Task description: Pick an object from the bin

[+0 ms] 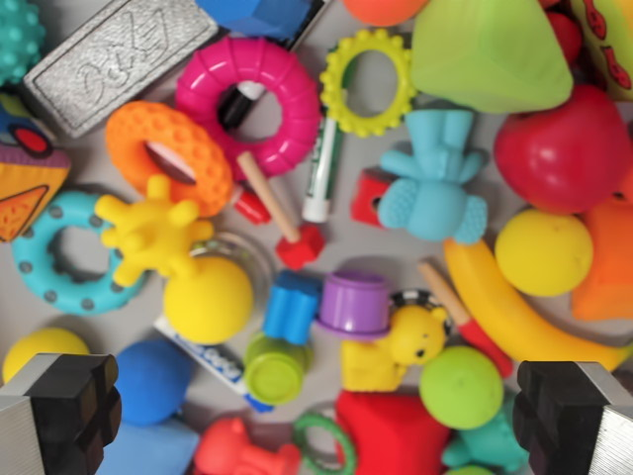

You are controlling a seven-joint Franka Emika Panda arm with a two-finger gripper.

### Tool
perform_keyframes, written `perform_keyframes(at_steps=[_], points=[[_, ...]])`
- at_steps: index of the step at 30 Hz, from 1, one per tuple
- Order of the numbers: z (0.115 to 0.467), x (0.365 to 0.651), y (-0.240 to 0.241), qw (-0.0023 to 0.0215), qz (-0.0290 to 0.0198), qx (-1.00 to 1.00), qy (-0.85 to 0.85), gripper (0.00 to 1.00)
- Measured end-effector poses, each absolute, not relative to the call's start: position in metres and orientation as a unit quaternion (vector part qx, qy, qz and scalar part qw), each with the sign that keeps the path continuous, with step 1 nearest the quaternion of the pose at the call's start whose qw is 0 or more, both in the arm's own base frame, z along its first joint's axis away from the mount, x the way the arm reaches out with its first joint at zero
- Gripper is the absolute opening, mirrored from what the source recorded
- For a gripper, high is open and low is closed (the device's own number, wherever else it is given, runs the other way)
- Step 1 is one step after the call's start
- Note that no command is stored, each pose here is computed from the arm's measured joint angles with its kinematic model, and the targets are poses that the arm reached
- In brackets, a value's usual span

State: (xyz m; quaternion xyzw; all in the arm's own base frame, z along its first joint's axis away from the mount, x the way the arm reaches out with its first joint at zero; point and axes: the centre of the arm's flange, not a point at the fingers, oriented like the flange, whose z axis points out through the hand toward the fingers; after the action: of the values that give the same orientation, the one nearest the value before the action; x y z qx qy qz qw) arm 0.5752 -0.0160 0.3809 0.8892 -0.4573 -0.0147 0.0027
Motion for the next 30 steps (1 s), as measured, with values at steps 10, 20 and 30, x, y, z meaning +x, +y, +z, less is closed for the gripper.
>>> perform_keyframes(at_steps=[10,20,30], points=[[0.364,0.572,0.000,0.0025,-0.0136,0.880,-0.475,1.00],[0.345,0.567,0.020,0.0024,-0.0128,0.867,-0.497,1.00],[0.322,0.562,0.042,0.0018,-0.0117,0.853,-0.522,1.00]])
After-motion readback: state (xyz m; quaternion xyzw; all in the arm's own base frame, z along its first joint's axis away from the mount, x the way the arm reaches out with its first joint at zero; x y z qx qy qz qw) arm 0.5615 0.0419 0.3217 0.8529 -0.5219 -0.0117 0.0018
